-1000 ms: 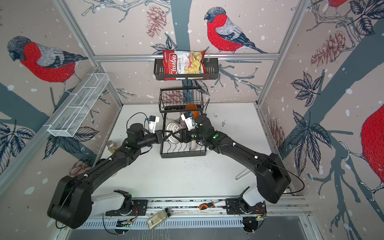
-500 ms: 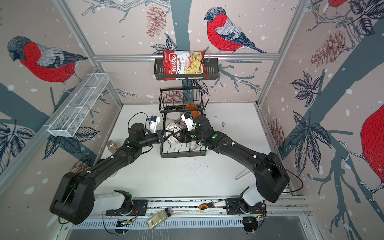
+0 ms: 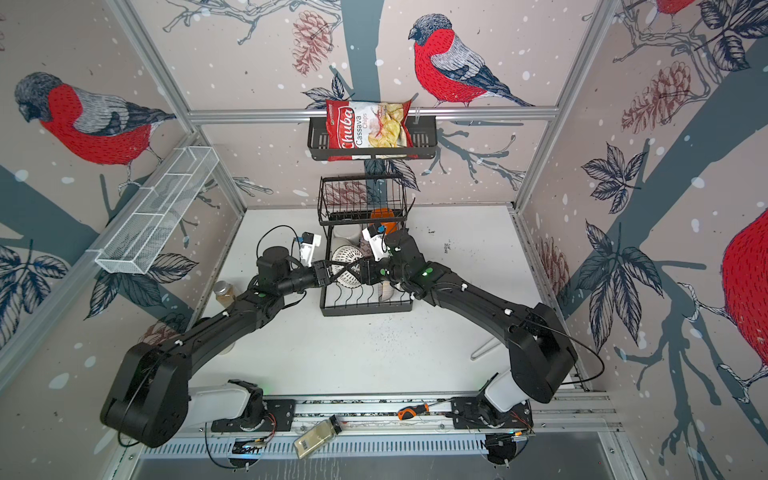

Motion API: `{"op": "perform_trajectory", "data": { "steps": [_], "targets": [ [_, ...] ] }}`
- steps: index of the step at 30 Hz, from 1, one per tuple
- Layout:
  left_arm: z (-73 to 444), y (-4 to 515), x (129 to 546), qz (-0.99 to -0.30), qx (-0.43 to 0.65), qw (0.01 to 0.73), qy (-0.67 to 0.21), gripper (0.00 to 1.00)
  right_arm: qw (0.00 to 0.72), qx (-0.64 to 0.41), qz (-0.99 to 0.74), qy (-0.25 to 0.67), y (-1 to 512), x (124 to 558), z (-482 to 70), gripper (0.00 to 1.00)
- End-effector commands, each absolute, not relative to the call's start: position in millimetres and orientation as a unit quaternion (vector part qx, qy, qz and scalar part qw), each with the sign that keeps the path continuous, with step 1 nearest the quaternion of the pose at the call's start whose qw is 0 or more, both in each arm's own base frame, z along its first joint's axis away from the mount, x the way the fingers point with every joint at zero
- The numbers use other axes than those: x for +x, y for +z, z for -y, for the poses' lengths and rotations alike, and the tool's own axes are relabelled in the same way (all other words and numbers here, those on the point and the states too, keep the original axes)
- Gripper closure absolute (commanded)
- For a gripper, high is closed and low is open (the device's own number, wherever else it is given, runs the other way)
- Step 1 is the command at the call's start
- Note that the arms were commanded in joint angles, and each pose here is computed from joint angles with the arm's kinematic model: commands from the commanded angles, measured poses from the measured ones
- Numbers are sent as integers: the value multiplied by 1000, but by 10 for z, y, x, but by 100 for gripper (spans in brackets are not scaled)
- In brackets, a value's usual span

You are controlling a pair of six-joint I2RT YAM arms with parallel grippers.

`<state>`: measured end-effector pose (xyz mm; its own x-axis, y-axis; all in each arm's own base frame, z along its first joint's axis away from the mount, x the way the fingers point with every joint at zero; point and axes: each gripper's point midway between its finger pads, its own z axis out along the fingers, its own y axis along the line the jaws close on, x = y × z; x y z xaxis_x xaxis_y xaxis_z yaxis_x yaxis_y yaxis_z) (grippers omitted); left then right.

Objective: Load the bowls into the dish rack

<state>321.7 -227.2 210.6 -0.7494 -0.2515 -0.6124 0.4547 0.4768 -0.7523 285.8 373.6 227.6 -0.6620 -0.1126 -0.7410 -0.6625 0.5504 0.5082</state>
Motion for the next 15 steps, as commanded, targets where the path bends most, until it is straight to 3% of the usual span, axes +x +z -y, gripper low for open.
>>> {"op": "perform_trajectory", "data": {
  "steps": [1, 7, 10, 15],
  "targets": [
    [2255, 2096, 3256, -785, 66, 359, -500, 66, 353, -240, -812, 398, 2320, 2911, -3768, 59],
    [2231, 2033, 3286, -790, 58, 358, -494, 88, 357, -242, -815, 387, 2323, 2910, -3790, 57],
    [2223, 2023, 3292, -791, 57, 358, -493, 100, 367, -240, -815, 380, 2375, 2922, -3750, 49],
    [2208, 2060, 3265, -776, 59, 357, -517, 100, 365, -263, -799, 400, 2488, 2833, -3734, 39]
  ]
}}
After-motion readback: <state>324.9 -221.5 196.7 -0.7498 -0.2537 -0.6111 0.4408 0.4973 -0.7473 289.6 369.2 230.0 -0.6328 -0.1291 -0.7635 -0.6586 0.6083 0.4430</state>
